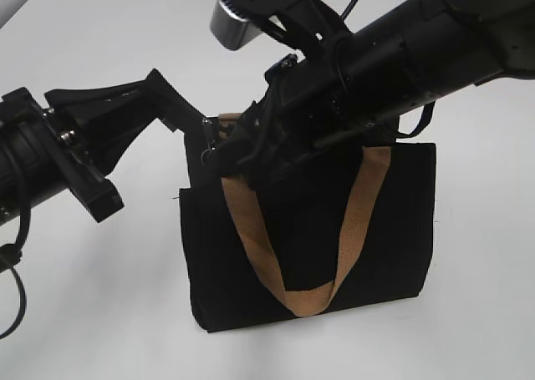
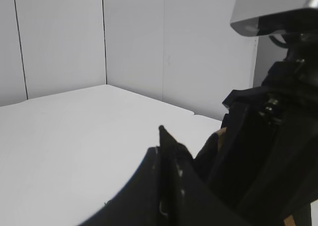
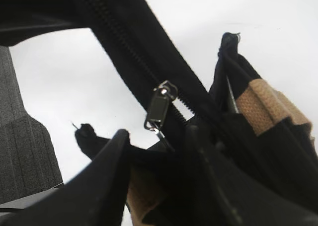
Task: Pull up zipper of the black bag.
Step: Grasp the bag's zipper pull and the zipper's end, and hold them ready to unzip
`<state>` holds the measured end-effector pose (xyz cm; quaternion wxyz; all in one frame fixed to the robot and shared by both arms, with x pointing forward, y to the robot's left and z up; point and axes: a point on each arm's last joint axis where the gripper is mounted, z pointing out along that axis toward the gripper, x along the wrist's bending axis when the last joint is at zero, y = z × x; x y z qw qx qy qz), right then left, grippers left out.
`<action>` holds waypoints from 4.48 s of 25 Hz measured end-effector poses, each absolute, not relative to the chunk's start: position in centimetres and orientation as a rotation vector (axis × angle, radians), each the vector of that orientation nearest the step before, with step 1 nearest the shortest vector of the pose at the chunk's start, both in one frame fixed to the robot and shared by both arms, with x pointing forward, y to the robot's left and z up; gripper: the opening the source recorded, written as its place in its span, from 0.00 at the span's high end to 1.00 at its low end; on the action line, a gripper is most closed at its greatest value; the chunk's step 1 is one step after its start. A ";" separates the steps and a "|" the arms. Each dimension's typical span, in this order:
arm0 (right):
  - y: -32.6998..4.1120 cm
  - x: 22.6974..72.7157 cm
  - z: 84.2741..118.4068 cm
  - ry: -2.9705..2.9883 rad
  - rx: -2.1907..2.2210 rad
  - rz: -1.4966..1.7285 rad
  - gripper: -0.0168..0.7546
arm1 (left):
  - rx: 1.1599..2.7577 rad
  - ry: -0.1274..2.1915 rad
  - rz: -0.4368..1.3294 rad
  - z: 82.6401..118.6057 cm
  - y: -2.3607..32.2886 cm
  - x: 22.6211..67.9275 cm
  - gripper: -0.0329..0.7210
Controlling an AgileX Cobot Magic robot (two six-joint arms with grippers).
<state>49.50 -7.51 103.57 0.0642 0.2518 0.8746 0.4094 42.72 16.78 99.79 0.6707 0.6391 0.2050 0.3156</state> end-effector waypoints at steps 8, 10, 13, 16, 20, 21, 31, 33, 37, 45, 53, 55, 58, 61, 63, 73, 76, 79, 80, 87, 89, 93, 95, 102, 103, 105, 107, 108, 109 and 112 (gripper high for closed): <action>-6.9 49.7 102.9 2.658 0.699 1.211 0.64 | 1.433 0.458 0.712 99.9 16.8 42.7 0.95; -6.6 49.6 102.6 2.662 0.653 1.201 0.65 | 1.433 0.458 0.712 99.9 16.8 42.7 0.95; -6.3 49.7 102.5 2.645 0.634 1.195 0.68 | 1.433 0.458 0.712 99.9 16.8 42.7 0.95; -6.4 49.9 102.5 2.624 0.638 1.193 0.75 | 1.432 0.458 0.712 99.9 16.8 42.7 0.95; -6.4 50.0 102.5 2.614 0.639 1.191 0.88 | 1.432 0.457 0.712 99.9 16.8 42.7 0.95; -6.4 50.0 102.5 2.614 0.639 1.191 0.93 | 1.432 0.457 0.712 99.9 16.8 42.7 0.95; -7.1 48.9 104.9 2.578 0.543 1.211 0.98 | 1.446 0.495 0.716 99.7 16.9 42.9 0.95; -7.3 48.6 105.2 2.595 0.507 1.202 0.98 | 1.441 0.514 0.721 99.7 17.0 43.0 0.95; -7.3 48.2 105.2 2.627 0.483 1.197 0.98 | 1.441 0.525 0.722 99.6 17.1 43.0 0.95; -7.2 48.5 104.7 2.633 0.491 1.183 0.66 | 1.402 0.518 0.699 99.9 17.0 42.9 0.95; -6.8 49.3 103.5 2.615 0.523 1.154 0.62 | 1.406 0.510 0.694 99.9 17.0 42.9 0.95; -6.6 49.4 103.1 2.628 0.527 1.145 0.63 | 1.405 0.509 0.694 99.9 17.0 42.9 0.95; -6.5 49.6 102.7 2.627 0.542 1.141 0.66 | 1.408 0.506 0.692 99.9 16.9 42.8 0.95; -6.5 49.7 102.7 2.619 0.542 1.143 0.75 | 1.408 0.507 0.692 99.9 16.9 42.8 0.95; -6.5 49.7 102.7 2.619 0.539 1.143 0.85 | 1.409 0.507 0.692 99.9 16.9 42.8 0.95; -6.9 49.0 104.0 2.615 0.480 1.152 0.93 | 1.458 0.628 0.702 99.1 17.4 43.4 0.95; -7.1 48.4 104.7 2.630 0.443 1.155 0.93 | 1.510 0.673 0.693 98.6 17.6 43.5 0.95; -7.3 48.0 105.2 2.637 0.428 1.163 0.93 | 1.565 0.754 0.663 97.8 17.8 43.6 0.95; -7.4 48.0 105.3 2.636 0.440 1.166 0.93 | 1.584 0.776 0.652 97.5 17.8 43.6 0.95; -9.4 49.3 105.5 2.619 0.658 1.174 0.94 | 1.620 0.799 0.624 97.8 17.9 43.1 0.95; -9.9 49.5 105.5 2.618 0.713 1.182 0.94 | 1.637 0.791 0.623 97.9 17.9 42.8 0.95; -10.0 49.5 105.6 2.622 0.776 1.206 0.94 | 1.676 0.811 0.618 97.7 18.0 42.7 0.95; -10.0 49.5 105.6 2.622 0.811 1.217 0.94 | 1.683 0.821 0.617 97.6 18.0 42.7 0.95; -10.0 49.6 105.8 2.613 0.825 1.263 0.95 | 1.545 0.768 0.608 99.0 17.8 42.7 0.95; -10.0 49.6 105.8 2.618 0.809 1.261 0.95 | 1.494 0.751 0.596 99.5 17.7 42.6 0.95; -9.8 49.6 105.4 2.641 0.801 1.260 0.95 | 1.409 0.718 0.568 100.4 17.6 42.4 0.95; -9.6 49.8 105.0 2.660 0.808 1.260 0.95 | 1.370 0.697 0.533 100.8 17.5 42.1 0.95; -9.6 49.8 104.9 2.663 0.813 1.264 0.95 | 1.361 0.683 0.519 100.9 17.4 41.9 0.95; -9.5 49.9 104.8 2.667 0.814 1.266 0.95 | 1.353 0.669 0.508 101.0 17.4 41.7 0.95; -9.2 50.0 104.5 2.685 0.771 1.270 0.95 | 1.343 0.628 0.477 101.2 17.1 41.4 0.95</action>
